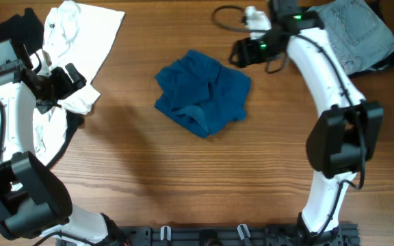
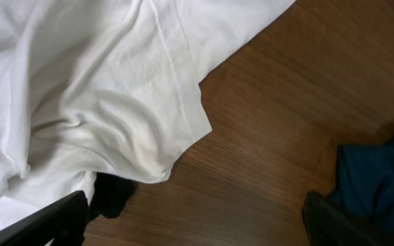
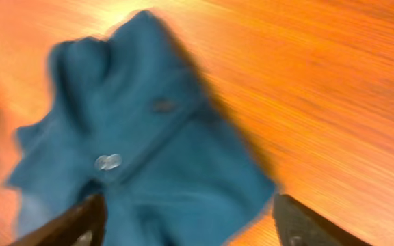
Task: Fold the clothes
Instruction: 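Grasp the folded teal shirt with the right gripper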
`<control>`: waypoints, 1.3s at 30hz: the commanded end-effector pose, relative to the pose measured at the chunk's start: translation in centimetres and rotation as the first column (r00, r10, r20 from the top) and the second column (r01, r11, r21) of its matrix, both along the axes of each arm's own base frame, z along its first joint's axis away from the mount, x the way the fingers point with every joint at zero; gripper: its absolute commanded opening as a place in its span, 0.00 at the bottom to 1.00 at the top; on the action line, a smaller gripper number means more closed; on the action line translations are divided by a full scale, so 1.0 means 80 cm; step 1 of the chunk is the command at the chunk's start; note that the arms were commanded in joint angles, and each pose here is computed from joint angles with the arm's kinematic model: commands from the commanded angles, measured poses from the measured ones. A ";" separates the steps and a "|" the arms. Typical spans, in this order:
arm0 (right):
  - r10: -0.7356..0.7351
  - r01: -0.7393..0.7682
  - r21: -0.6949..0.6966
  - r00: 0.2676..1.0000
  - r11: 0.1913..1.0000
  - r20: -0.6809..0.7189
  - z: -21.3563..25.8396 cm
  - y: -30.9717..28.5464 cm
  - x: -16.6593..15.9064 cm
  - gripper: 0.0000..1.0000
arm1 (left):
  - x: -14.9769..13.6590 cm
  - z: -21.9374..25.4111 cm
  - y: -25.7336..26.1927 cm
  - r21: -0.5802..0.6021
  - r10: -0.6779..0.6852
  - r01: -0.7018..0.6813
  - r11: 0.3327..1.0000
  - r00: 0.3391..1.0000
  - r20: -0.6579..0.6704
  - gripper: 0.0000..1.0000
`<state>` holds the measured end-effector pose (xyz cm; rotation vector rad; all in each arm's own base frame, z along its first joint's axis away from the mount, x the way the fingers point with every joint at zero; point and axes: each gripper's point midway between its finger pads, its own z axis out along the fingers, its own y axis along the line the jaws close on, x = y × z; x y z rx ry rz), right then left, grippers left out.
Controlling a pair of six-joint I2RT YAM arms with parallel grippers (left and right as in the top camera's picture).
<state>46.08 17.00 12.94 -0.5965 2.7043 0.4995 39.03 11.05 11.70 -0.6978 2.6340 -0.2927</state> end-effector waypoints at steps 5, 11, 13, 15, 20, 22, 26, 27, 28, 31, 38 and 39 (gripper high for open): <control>0.289 -0.287 -0.248 0.957 0.925 -0.030 -0.036 0.125 -0.100 1.00 | -0.005 -0.010 0.035 0.137 0.059 -0.054 0.989 0.998 -0.036 1.00; 0.390 -0.352 -0.364 0.920 0.862 0.034 -0.107 0.166 -0.133 1.00 | -0.008 -0.010 0.050 0.190 0.089 -0.079 0.979 0.995 -0.045 1.00; 0.435 -0.401 -0.362 0.900 0.841 0.014 -0.123 0.172 -0.151 1.00 | -0.008 -0.010 0.048 0.185 0.087 -0.077 0.980 0.995 -0.045 1.00; 0.464 -0.431 -0.377 0.886 0.820 -0.003 -0.132 0.170 -0.160 1.00 | -0.006 -0.010 0.042 0.158 0.074 -0.067 0.985 0.997 -0.036 1.00; 0.409 -0.382 -0.552 0.909 0.742 -0.079 -0.211 0.128 -0.149 0.99 | -0.005 -0.009 0.040 0.147 0.069 -0.063 0.987 0.997 -0.033 1.00; 0.327 -0.314 -0.575 0.941 0.755 -0.085 -0.223 0.113 -0.146 0.87 | -0.006 -0.010 0.039 0.146 0.069 -0.063 0.987 0.997 -0.036 1.00; 0.219 -0.206 -0.562 0.975 0.801 -0.045 -0.215 0.102 -0.128 0.04 | -0.005 -0.010 0.039 0.146 0.068 -0.063 0.987 0.997 -0.036 1.00; 0.183 -0.164 -0.550 0.983 0.819 -0.020 -0.202 0.098 -0.116 0.04 | -0.005 -0.010 0.039 0.146 0.068 -0.062 0.987 0.997 -0.036 1.00; 0.162 -0.134 -0.539 0.987 0.832 0.004 -0.186 0.095 -0.104 0.04 | -0.005 -0.010 0.039 0.146 0.068 -0.062 0.987 0.997 -0.036 1.00; 0.063 0.028 -0.438 0.979 0.899 0.192 -0.059 0.079 -0.033 0.04 | -0.005 -0.010 0.039 0.146 0.068 -0.063 0.987 0.997 -0.035 1.00; -0.154 0.295 -0.133 0.770 0.946 0.619 0.238 -0.049 0.068 0.04 | -0.003 -0.009 0.039 0.145 0.067 -0.062 0.987 0.997 -0.027 1.00; -0.168 0.327 -0.124 0.730 0.937 0.662 0.262 -0.075 0.079 0.04 | -0.003 -0.009 0.039 0.146 0.067 -0.063 0.987 0.997 -0.026 1.00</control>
